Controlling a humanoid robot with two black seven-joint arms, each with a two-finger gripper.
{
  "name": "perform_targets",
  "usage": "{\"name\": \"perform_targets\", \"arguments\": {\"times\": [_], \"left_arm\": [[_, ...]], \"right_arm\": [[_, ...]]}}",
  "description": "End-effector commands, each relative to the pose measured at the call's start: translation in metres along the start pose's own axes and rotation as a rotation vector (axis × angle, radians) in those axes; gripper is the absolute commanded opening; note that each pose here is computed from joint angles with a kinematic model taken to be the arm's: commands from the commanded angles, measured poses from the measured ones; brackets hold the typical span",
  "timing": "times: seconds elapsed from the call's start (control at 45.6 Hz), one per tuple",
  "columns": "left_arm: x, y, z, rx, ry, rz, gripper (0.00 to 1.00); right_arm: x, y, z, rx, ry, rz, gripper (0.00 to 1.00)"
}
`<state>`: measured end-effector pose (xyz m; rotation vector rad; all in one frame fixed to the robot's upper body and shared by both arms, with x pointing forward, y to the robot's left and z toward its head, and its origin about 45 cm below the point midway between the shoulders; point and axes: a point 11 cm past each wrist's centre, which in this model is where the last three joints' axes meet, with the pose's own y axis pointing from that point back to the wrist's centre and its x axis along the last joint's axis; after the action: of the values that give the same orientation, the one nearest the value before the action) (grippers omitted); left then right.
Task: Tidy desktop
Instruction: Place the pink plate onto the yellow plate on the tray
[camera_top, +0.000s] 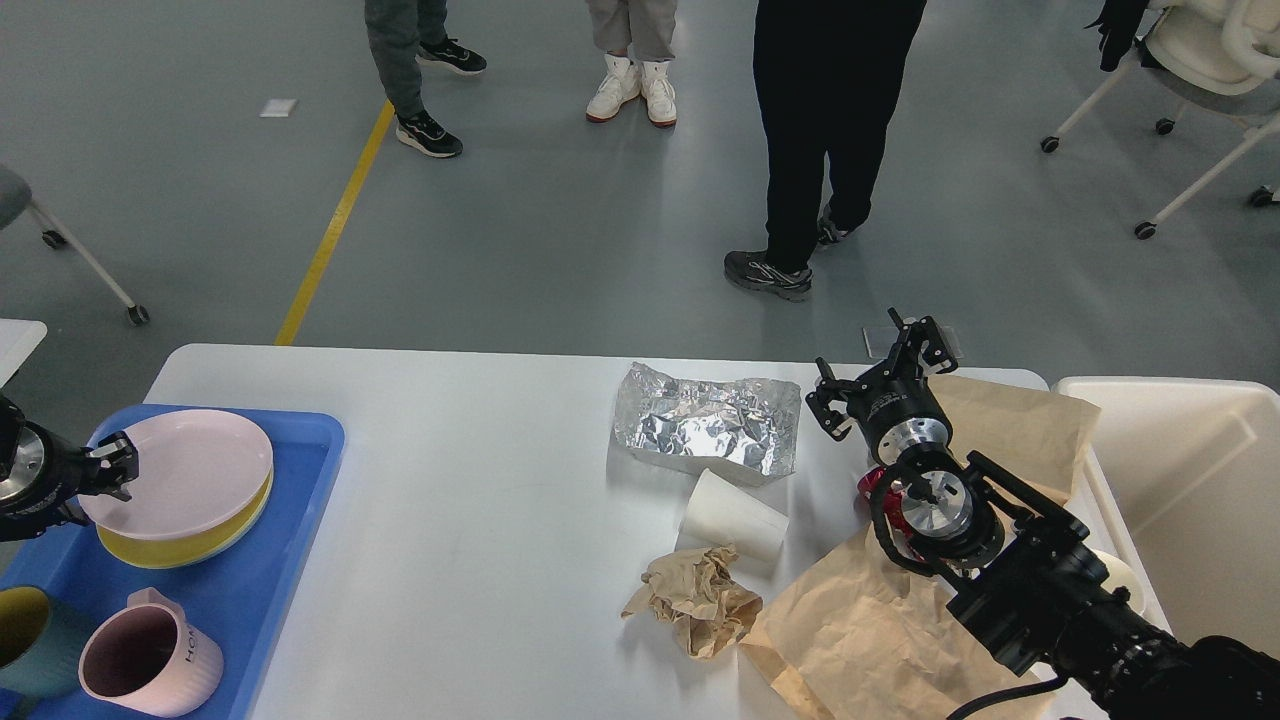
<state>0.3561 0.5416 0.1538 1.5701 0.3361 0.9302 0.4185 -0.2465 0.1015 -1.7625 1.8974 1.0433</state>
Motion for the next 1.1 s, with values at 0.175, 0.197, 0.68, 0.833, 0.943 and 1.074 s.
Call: {"name": "perform_targets", "arguments": {"times": [0.175,0.197,0.68,0.833,0.943,1.074], "left_arm": [[0.002,-0.003,-0.002,-0.018,0.017,0.042,0.92],[0.003,-0.003,-0.001,-0.019,0.020,0.055,0.92],[0.022,-0.004,-0.003,-0.254,0.317,0.238,0.95],[0.027,-0.003,0.001,-0.384,0.419,0.321,0.95],[0.023,-0.009,-0.006,-0.497,0.555,0.376,0.95],[0.029,-0.001,-0.003,-0.681,0.710,0.429,0.96]], "right_arm": [[0.000,0.000,0.000,-0.002,0.000,0.000,1.00],[0.000,0.000,0.000,-0.002,0.000,0.000,1.00],[0.000,0.000,0.000,0.000,0.000,0.000,1.00],[0.000,0.000,0.000,-0.002,0.000,0.000,1.00],[0.000,0.000,0.000,0.000,0.000,0.000,1.00],[0.000,0.000,0.000,0.000,0.000,0.000,1.00]]}}
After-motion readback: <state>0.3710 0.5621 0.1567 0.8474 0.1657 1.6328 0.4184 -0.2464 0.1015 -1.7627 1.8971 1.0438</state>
